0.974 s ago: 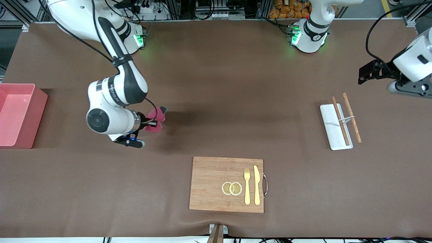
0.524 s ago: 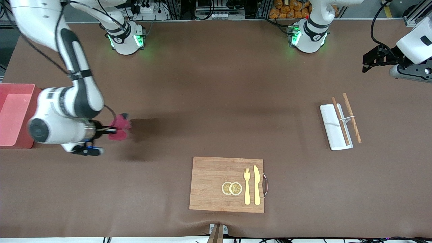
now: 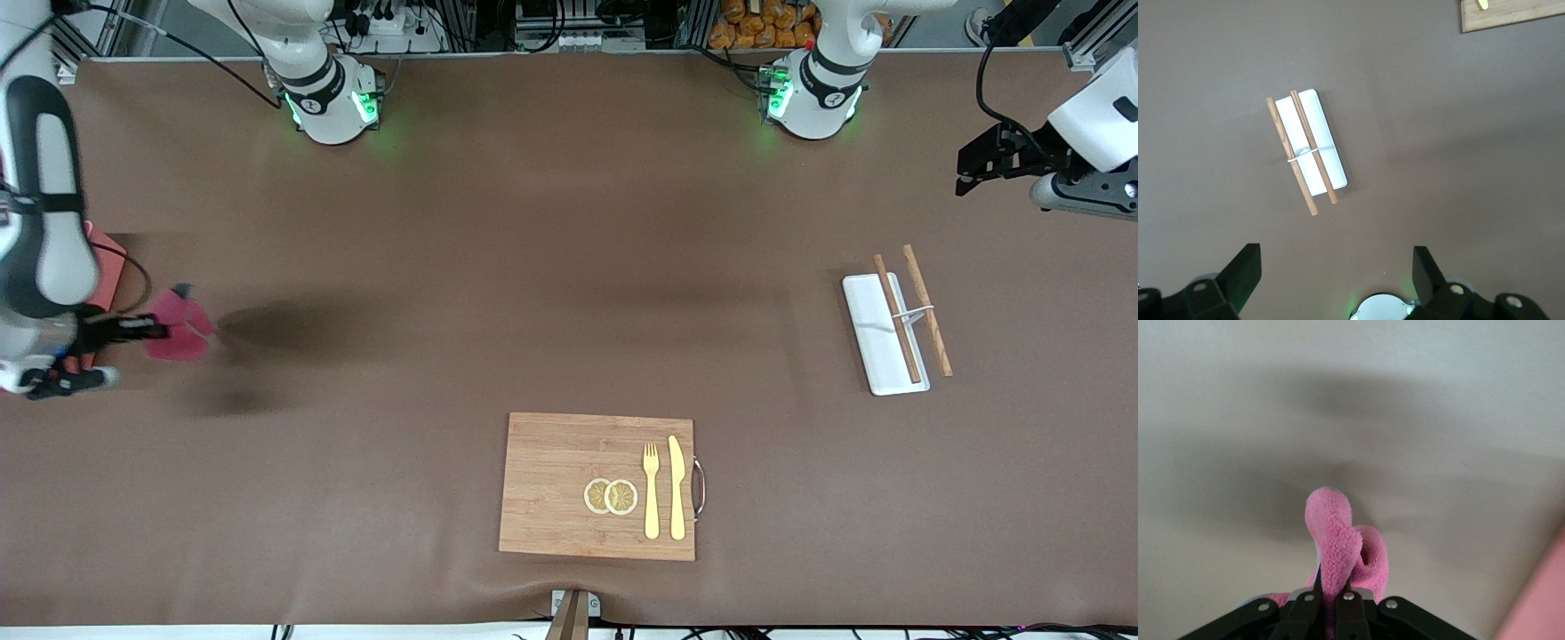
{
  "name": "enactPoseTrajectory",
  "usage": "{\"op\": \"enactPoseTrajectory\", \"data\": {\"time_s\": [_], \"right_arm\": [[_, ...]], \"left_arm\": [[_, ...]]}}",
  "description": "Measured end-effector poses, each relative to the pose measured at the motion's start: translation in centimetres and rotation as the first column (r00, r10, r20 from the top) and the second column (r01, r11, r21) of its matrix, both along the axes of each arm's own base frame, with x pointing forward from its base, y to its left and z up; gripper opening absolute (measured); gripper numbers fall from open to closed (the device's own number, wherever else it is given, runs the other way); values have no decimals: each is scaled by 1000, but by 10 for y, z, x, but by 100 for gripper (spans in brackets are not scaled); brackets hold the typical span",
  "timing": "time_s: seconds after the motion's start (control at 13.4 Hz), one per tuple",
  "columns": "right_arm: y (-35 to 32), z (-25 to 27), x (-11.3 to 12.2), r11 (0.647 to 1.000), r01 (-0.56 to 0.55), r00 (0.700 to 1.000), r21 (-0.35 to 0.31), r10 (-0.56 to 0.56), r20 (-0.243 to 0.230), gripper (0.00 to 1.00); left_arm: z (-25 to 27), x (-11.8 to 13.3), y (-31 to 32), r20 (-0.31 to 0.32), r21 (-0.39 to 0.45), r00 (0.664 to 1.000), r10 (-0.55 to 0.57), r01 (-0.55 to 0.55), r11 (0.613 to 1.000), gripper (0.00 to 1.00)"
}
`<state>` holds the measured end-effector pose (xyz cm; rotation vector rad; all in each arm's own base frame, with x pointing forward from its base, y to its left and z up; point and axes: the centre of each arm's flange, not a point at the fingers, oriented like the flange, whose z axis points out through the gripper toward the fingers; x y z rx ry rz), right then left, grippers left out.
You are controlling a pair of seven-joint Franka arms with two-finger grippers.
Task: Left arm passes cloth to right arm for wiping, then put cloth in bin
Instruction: 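Lower the cloth into the pink bin and open the right gripper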
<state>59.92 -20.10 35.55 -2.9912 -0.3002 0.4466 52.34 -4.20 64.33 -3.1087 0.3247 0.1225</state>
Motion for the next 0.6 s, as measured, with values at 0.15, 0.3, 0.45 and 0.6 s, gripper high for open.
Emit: {"op": "enactPoseTrajectory", "data": {"time_s": [0.15, 0.3, 0.45, 0.6], "right_arm": [[-35, 65, -9, 997, -66, 998, -36, 67, 21, 5], [-89, 115, -26, 990, -130, 988, -61, 135, 80, 5], [-146, 131, -49, 982, -167, 978, -84, 176, 111, 5], [-195, 128, -58, 970, -201, 960, -139, 224, 170, 5]], "left_arm": [[0, 2, -1, 11, -1, 999, 41, -41, 999, 100], [-1, 10, -4, 49, -5, 997, 52, -52, 999, 100], [-3, 17, -6, 79, -9, 994, 75, -75, 997, 100], [-6, 20, -7, 76, -8, 994, 80, -80, 997, 100]]}}
